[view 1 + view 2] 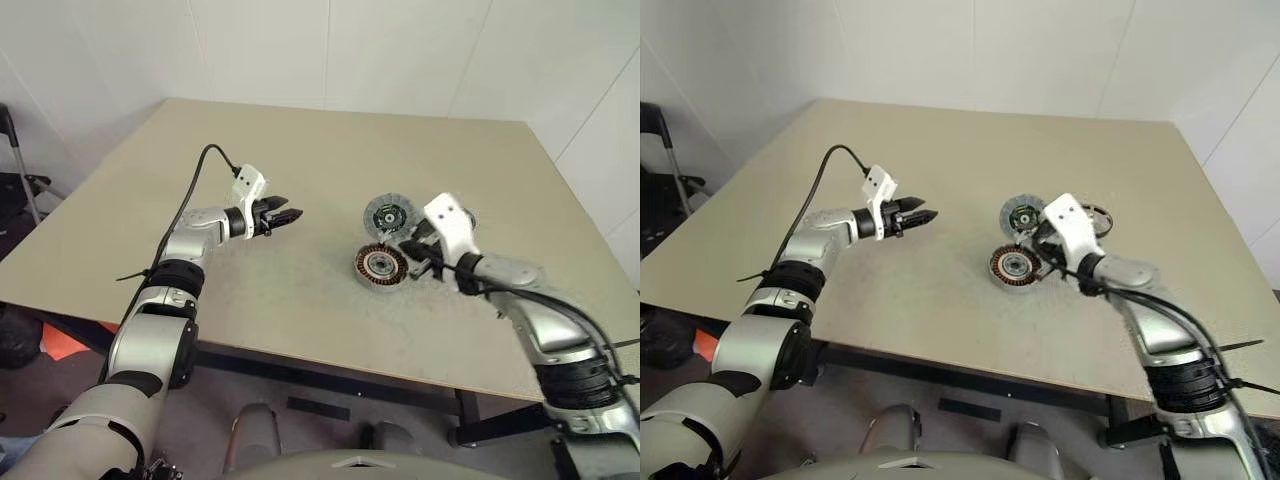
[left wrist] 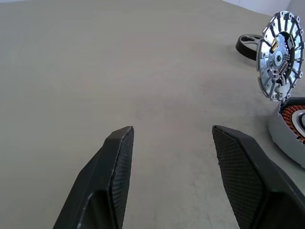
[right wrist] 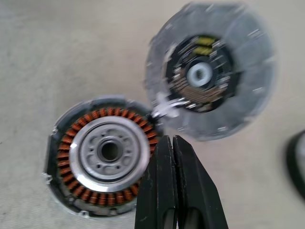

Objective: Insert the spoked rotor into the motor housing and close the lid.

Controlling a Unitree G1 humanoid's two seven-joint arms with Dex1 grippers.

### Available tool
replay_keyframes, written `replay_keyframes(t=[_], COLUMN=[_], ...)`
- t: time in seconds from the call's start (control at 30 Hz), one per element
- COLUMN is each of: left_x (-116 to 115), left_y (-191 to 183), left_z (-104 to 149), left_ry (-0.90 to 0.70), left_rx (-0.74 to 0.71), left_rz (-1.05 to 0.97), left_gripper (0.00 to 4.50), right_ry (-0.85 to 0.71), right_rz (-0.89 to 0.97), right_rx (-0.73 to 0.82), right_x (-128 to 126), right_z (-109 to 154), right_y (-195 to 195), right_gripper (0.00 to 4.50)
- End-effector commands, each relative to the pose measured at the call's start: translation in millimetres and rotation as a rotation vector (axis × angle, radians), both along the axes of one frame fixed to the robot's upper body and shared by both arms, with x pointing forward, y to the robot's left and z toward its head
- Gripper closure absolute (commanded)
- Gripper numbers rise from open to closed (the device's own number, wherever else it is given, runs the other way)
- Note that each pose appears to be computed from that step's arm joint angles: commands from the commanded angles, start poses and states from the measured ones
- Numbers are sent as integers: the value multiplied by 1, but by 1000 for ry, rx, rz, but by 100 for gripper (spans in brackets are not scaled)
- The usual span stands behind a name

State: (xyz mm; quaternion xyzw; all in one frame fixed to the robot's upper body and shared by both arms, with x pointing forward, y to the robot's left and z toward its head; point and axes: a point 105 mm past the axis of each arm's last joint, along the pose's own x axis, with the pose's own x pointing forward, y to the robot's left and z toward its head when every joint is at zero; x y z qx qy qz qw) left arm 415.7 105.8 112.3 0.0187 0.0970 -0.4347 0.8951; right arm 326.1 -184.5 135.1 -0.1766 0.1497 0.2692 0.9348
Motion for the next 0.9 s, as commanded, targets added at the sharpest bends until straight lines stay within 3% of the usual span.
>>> replay_keyframes(t=[0.03, 0.1, 0.17, 0.23, 0.37, 0.5, 0.9], left_x=[5, 5, 5, 4, 4, 3, 2], left_y=[4, 2, -1, -4, -8, -8, 4], left_z=[19, 18, 17, 17, 17, 16, 12], left_ry=[-60, -58, -57, -58, -59, -60, -63], left_rx=[-12, -12, -14, -15, -6, 3, 23], left_rz=[6, 3, -4, -11, -23, -27, -2], left_gripper=[173, 173, 173, 173, 173, 173, 173], right_ry=[-142, -168, -165, -150, -125, -71, 71], right_rz=[-36, -130, -219, -308, -594, -739, -854], right_rx=[44, 124, 171, 224, 448, 673, 993], right_x=[1, 11, 22, 32, 61, 78, 85], right_z=[52, 67, 65, 57, 33, 17, -11], right_y=[-18, -39, -60, -77, -126, -144, -140], right_gripper=[447, 447, 430, 389, 260, 260, 260])
